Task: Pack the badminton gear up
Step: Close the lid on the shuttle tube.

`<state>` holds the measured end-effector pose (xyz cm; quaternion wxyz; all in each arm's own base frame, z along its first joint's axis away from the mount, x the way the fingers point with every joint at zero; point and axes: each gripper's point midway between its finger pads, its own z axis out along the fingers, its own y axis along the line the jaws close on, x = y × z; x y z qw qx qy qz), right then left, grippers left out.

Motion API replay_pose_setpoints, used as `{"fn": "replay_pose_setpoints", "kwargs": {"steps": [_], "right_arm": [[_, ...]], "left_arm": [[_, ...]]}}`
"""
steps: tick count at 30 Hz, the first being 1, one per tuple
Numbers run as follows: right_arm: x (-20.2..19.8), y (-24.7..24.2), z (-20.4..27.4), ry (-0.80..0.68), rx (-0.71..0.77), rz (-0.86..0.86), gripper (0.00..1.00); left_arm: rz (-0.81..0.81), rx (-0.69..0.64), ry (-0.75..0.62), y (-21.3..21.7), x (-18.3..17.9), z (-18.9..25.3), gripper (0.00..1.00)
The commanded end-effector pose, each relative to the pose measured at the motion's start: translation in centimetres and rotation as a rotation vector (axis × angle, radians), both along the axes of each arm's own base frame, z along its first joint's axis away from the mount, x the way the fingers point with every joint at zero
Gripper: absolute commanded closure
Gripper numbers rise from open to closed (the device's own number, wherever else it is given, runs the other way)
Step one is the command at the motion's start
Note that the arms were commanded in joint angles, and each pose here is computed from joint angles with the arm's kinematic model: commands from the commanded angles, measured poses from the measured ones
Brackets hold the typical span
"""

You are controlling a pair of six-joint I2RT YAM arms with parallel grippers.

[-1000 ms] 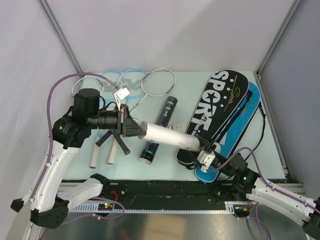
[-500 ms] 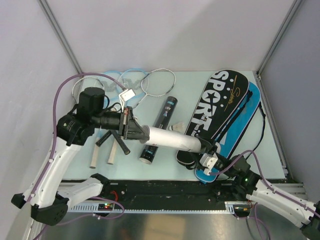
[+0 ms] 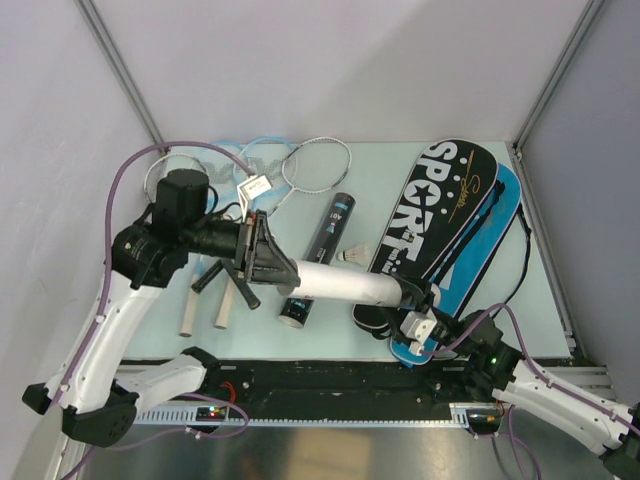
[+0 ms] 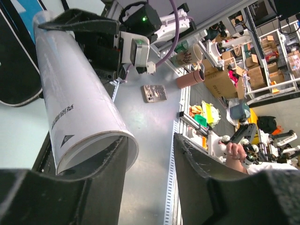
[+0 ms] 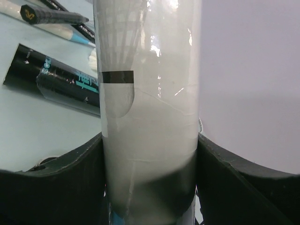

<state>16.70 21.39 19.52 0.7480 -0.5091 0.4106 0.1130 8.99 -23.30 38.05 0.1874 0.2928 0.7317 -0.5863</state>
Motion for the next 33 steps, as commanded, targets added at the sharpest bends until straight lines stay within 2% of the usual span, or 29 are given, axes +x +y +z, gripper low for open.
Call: {"fn": "replay_pose_setpoints", "kwargs": {"steps": [1,12,22,28,33], "right_arm": [[-2.1,0.2,7.1,-0.165,0.182,0.09,0.74],[0.0,-0.2,6.6,-0.081,0.194,-0.01,0.73],[0.9,-1.0,6.8,-0.039,0.222,-0.062,0.74],[0.9,-0.9,6.9,-0.035,0.223,-0.061,0.74],[1.2,-0.9,7.1,-0.025,0.229,-0.07,0.74]], "left_arm": [[0.045,-0.014,-0.089,-0.6,1.7,2.0,0.49],[0.136,-0.037,-0.215,-0.3,4.3,5.5,0.47],[0.293,0.001,-0.28,1.1,5.9,5.7,0.5],[0.444,0.054,-0.356,2.9,7.3,5.3,0.59],[0.447,0.061,-0.348,3.0,7.2,4.9,0.72]]}}
